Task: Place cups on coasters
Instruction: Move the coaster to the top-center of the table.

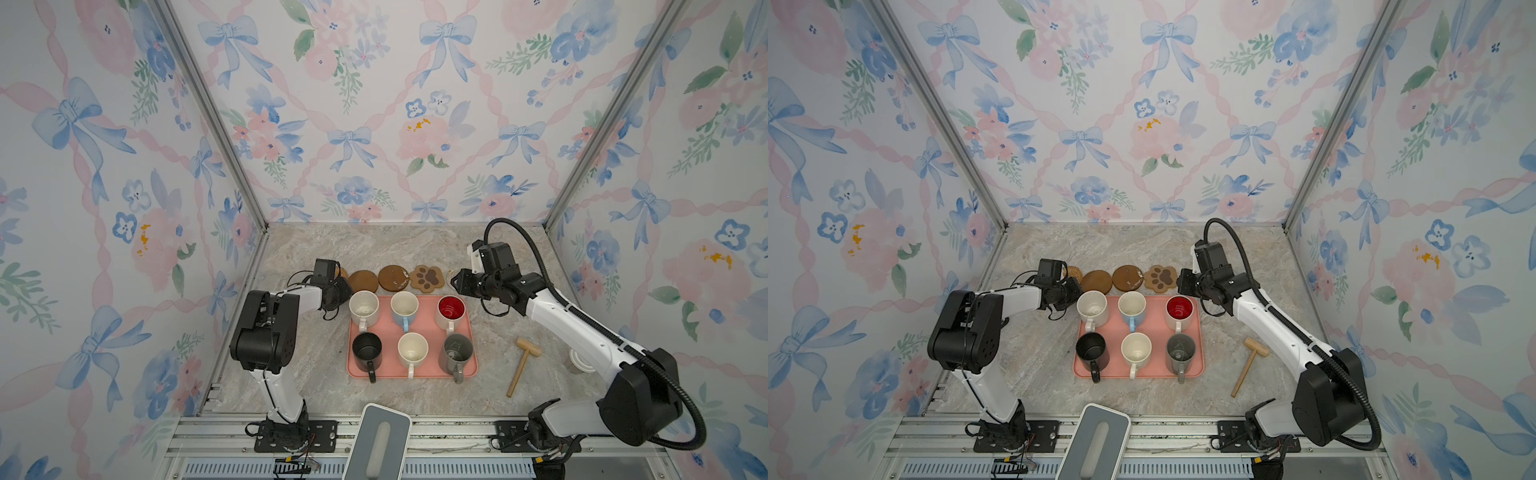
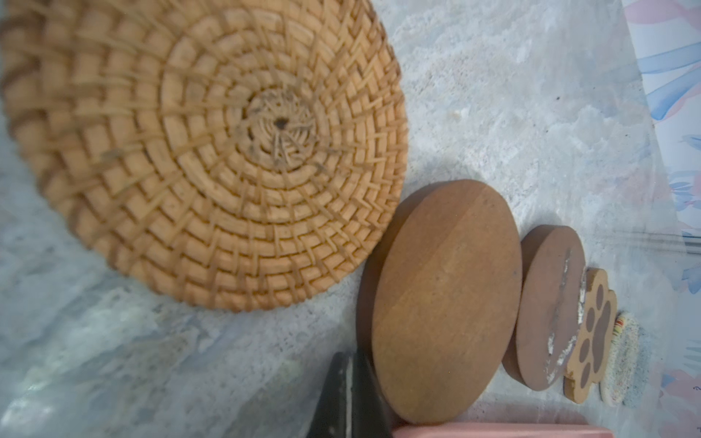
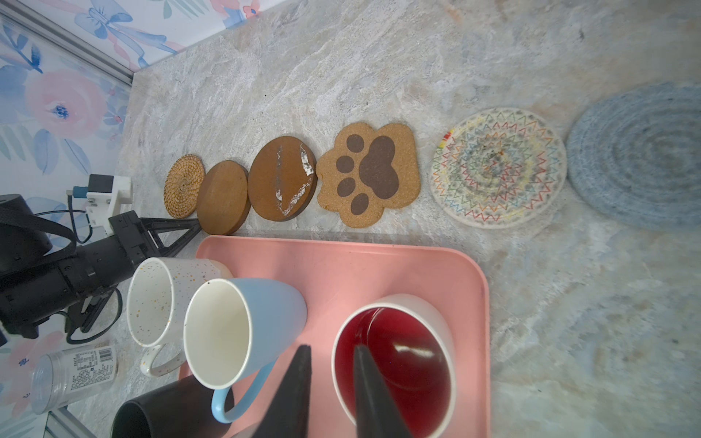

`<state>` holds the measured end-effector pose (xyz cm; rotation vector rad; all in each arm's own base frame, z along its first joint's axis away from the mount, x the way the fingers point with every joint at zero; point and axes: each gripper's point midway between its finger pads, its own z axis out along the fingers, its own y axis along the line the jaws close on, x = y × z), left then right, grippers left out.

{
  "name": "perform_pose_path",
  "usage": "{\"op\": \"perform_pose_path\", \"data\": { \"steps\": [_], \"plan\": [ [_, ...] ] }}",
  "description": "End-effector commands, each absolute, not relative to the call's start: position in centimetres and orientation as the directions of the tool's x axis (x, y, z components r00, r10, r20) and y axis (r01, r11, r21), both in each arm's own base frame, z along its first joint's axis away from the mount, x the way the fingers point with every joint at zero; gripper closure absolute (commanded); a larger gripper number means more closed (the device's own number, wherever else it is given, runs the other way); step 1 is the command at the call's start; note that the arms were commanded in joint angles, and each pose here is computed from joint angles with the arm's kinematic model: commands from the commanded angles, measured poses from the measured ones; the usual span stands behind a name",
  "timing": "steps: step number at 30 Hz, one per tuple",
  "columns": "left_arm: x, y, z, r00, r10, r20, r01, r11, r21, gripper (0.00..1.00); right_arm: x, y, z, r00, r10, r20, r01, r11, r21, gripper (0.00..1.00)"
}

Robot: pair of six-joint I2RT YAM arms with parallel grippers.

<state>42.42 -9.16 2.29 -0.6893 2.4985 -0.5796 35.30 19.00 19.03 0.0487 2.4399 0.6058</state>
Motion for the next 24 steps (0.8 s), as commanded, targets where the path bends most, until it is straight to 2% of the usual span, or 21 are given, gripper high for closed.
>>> {"op": "perform_pose_path", "data": {
  "steps": [1, 16, 24],
  "plan": [
    [42.4, -9.6, 1.1, -0.769, -0.565, -0.3, -0.377, 0.779, -0.501, 1.0, 35.1, 18.5, 19.1, -0.809, 0.176, -0.562, -0.101, 0.899, 0.427, 0.76],
    [45.8, -9.9, 1.6, -0.748, -0.579, -0.326, -0.372, 0.771, -0.517, 1.0, 34.9, 18.1, 18.9, -0.811, 0.174, -0.559, -0.091, 0.905, 0.415, 0.76],
    [46.6, -7.9, 4.8, -0.697, -0.601, -0.392, -0.371, 0.769, -0.521, 1.0, 34.8, 17.8, 19.0, -0.808, 0.178, -0.561, -0.087, 0.907, 0.413, 0.76]
  ]
}}
